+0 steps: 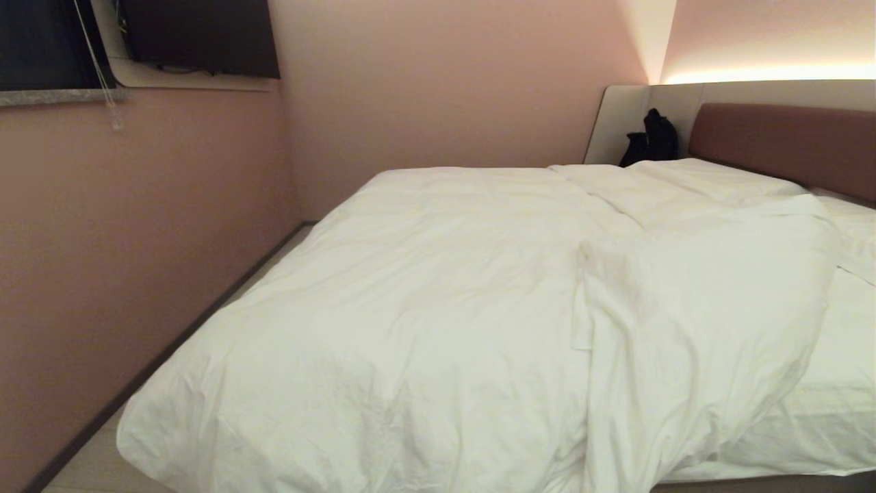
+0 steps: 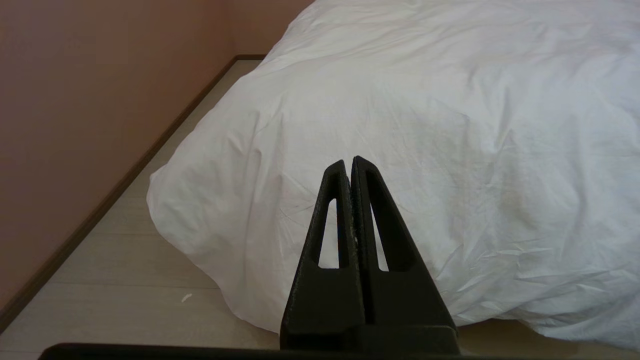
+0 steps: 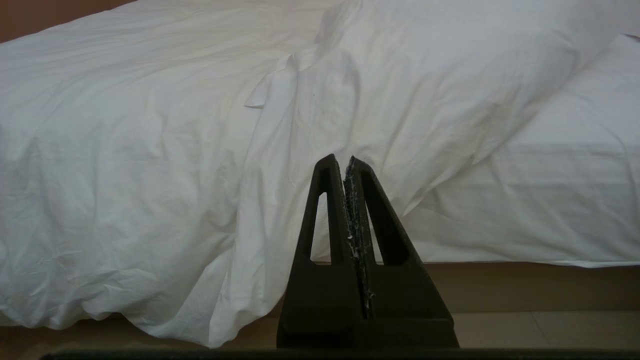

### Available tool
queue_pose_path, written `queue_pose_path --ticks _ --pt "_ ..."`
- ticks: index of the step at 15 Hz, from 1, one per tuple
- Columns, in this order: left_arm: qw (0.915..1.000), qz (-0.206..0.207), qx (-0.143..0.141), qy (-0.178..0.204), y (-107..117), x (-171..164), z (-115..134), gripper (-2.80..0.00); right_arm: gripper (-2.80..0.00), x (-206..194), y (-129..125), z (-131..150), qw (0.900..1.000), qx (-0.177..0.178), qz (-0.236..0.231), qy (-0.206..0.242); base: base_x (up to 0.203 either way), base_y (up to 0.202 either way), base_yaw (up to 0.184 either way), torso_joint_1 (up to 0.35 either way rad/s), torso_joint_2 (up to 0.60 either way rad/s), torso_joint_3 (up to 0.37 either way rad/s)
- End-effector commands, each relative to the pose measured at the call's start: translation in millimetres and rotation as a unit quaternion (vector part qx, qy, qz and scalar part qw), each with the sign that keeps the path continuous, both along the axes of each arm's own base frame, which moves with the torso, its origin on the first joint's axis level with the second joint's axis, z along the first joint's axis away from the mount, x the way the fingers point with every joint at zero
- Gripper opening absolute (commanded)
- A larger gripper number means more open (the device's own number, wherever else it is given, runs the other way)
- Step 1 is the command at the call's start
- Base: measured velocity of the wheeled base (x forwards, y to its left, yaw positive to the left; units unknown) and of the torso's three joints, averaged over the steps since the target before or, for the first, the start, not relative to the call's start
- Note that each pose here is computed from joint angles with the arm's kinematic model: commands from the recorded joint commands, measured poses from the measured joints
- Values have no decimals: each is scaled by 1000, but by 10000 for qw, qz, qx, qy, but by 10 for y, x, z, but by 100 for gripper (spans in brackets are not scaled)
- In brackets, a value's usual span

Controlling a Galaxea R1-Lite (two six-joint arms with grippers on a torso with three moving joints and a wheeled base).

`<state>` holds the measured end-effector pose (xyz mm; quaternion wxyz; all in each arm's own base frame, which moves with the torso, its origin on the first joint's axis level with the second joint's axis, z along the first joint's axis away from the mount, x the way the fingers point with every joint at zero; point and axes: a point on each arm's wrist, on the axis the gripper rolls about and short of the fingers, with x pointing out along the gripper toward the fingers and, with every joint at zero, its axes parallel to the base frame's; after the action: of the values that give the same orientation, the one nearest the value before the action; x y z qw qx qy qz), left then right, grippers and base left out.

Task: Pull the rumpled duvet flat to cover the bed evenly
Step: Hold the folded corner of the quilt

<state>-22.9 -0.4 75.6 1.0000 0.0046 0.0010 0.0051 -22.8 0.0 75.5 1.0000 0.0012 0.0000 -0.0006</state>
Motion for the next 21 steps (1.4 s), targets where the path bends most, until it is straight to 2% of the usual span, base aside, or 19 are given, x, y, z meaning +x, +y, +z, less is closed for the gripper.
queue_pose_path --ticks 1,21 --pt "10000 3 0 -2 0 0 0 -280 -280 0 0 0 10000 -4 -1 0 0 0 0 0 0 0" --pt "10000 6 -3 -2 0 0 0 -280 -280 0 0 0 10000 -4 -1 0 0 0 0 0 0 0"
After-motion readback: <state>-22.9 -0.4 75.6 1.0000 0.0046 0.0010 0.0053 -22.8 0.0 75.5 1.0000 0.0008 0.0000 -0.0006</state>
